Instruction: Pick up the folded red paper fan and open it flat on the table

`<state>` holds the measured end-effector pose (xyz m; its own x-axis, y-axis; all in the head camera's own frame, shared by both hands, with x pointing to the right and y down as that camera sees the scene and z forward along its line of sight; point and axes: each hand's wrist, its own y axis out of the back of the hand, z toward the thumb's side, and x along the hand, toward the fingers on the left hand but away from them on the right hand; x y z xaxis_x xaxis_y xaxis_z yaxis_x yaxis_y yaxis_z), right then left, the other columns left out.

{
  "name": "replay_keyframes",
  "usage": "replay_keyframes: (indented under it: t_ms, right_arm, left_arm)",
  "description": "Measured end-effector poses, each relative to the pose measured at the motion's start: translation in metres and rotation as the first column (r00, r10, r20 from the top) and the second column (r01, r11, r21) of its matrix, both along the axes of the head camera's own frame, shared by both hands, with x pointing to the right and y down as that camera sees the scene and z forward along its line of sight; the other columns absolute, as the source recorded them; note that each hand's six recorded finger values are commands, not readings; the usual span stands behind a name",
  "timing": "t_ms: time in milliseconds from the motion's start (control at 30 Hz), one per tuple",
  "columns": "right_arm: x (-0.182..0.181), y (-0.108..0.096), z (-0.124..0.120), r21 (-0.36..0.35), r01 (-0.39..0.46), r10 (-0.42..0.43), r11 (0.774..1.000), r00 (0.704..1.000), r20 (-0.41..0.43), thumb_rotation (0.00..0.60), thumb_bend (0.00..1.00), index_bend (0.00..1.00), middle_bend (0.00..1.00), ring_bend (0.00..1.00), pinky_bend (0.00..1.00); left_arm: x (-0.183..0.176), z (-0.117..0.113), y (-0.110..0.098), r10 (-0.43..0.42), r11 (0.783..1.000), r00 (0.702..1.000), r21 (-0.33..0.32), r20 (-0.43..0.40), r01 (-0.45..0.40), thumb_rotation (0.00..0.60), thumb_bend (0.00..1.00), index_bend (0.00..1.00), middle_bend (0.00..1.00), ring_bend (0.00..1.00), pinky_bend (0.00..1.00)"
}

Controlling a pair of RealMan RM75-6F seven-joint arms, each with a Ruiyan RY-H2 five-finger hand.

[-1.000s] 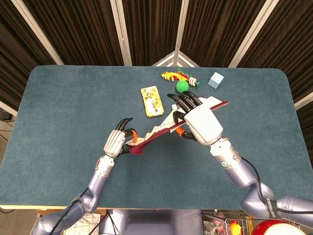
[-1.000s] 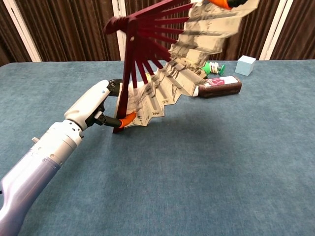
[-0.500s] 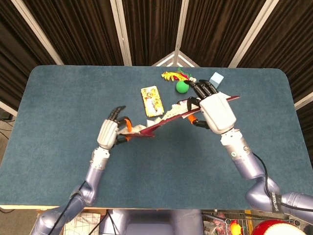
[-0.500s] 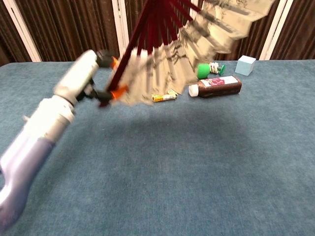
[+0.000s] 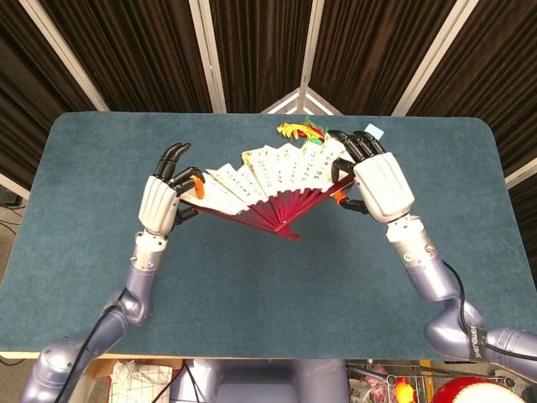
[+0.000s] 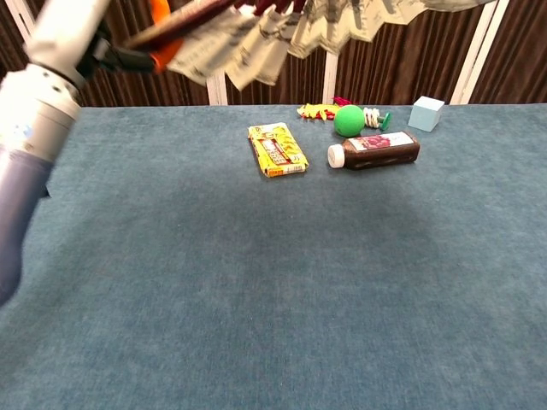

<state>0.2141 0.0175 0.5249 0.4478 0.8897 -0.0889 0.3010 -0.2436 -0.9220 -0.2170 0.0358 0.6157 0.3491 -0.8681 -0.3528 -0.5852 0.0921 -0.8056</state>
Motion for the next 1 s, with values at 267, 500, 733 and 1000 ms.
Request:
replay_keyframes:
  t_ms: [267, 500, 733, 1000]
  right_arm:
    - [0.012, -0.002, 0.018, -0.02, -0.036, 0.036, 0.999, 0.999, -0.022, 0.6, 0.46, 0.82, 0.18, 0.22, 0.17]
    - [0.022, -0.005, 0.031, -0.027, -0.066, 0.065, 0.997, 0.997, -0.047, 0.6, 0.46, 0.82, 0.18, 0.22, 0.17]
    - [0.027, 0.001, 0.049, -0.055, -0.067, 0.062, 0.996, 0.995, -0.083, 0.6, 0.46, 0.82, 0.18, 0.22, 0.17]
    - [0.031, 0.01, 0.073, -0.116, -0.061, 0.043, 0.991, 0.988, -0.149, 0.6, 0.43, 0.47, 0.18, 0.17, 0.14]
  left_arm:
    - [-0.042, -0.008, 0.0, -0.016, 1.0, 0.995, 0.024, 0.101, 0.013, 0.6, 0.51, 0.69, 0.52, 0.12, 0.13]
    - [-0.062, -0.001, 0.004, -0.018, 1.0, 0.986, 0.001, 0.164, 0.018, 0.6, 0.51, 0.69, 0.52, 0.12, 0.13]
    - [-0.066, 0.009, 0.006, -0.016, 0.999, 0.982, -0.027, 0.191, 0.021, 0.6, 0.49, 0.6, 0.36, 0.06, 0.08]
    - [-0.06, 0.029, 0.009, 0.055, 0.995, 0.959, -0.099, 0.278, -0.029, 0.6, 0.45, 0.05, 0.0, 0.0, 0.0]
